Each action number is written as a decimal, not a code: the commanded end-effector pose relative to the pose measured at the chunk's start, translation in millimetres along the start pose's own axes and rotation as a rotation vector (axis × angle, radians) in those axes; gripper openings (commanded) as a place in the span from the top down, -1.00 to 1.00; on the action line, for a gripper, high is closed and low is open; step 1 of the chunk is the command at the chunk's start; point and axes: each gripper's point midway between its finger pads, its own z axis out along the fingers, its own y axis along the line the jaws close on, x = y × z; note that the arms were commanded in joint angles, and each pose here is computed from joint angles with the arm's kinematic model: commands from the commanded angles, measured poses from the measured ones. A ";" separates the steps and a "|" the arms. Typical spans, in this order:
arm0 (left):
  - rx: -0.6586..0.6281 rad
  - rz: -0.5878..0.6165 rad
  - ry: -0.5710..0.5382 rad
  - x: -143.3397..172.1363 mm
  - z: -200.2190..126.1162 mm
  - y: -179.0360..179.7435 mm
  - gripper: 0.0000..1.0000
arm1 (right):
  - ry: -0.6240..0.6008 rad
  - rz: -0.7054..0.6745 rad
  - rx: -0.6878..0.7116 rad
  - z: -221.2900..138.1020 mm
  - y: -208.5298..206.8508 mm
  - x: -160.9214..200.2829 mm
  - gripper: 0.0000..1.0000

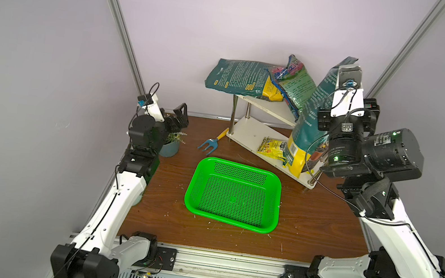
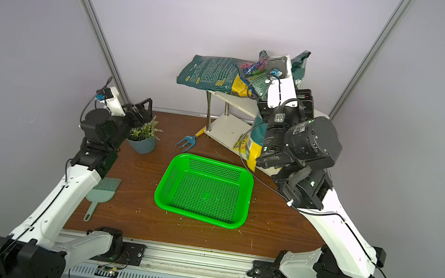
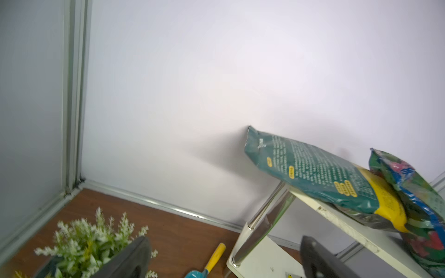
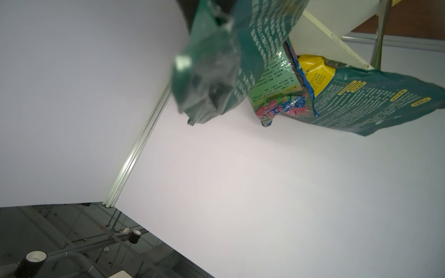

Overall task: Take down the fertilizer bag from the shelf
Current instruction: Pick up the fertilizer bag from the shelf, then place the fertilizer bag in the storage box, then pick up the fertilizer bag from the shelf.

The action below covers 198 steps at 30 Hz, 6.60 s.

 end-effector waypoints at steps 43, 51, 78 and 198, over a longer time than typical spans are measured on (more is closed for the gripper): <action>-0.029 0.311 0.085 33.7 -15.2 50.3 -0.99 | -0.038 0.671 -0.862 -36.6 257.0 51.9 1.00; -0.027 0.310 0.081 32.3 -15.7 49.3 -1.00 | 0.014 0.720 -0.843 -20.0 271.6 69.8 1.00; -0.029 0.306 0.087 34.0 -14.1 50.5 -1.00 | 0.197 0.990 -0.781 -4.4 322.1 97.9 1.00; -0.036 0.270 0.076 25.9 -18.1 51.6 -0.99 | 0.152 0.015 -0.144 154.2 184.9 76.6 -0.37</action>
